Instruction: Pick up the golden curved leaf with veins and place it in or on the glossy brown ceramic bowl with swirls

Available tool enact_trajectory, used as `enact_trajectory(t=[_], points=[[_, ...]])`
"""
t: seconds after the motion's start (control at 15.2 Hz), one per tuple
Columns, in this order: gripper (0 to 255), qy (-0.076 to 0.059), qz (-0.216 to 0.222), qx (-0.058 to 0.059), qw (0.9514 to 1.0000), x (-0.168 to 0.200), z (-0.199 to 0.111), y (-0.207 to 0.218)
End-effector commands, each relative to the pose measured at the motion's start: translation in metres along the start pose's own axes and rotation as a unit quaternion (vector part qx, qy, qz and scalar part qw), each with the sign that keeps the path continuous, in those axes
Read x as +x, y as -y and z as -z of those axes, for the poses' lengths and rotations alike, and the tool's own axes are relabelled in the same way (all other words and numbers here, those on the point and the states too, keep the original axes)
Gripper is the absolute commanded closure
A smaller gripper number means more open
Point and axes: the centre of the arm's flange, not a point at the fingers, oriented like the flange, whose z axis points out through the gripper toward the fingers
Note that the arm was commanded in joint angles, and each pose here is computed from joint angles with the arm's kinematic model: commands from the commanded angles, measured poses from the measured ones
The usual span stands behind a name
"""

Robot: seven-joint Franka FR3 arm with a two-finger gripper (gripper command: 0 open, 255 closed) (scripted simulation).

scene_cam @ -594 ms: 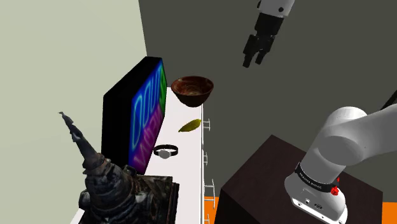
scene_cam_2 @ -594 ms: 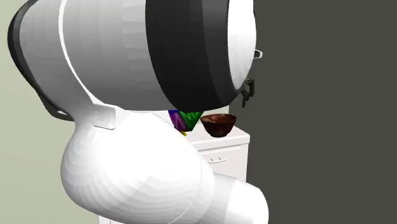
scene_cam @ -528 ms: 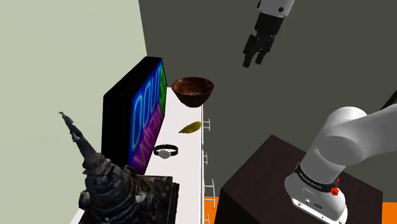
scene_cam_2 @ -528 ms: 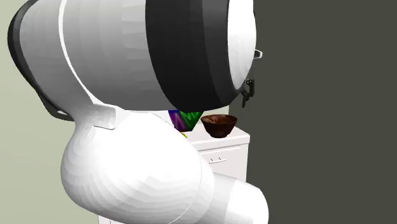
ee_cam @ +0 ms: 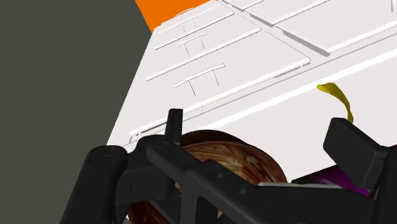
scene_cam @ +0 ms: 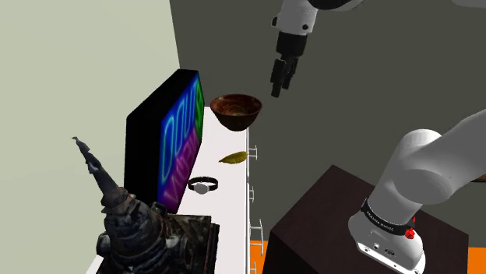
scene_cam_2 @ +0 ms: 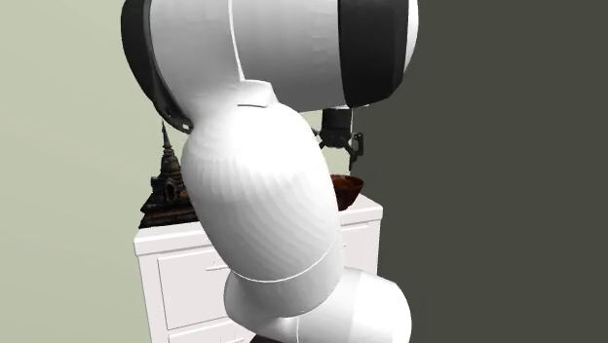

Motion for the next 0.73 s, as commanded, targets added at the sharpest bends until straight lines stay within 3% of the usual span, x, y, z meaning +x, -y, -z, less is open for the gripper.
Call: enact_trajectory(t=[0.0, 0.33, 0.66], points=[[0, 0.014, 0.043, 0.001, 0.999, 0.018, -0.012, 0.018], [0, 0.05, 0.145, 0.003, 0.9881, 0.056, -0.047, 0.069], [0, 0.084, 0.246, 0.005, 0.9655, 0.08, -0.085, 0.126]])
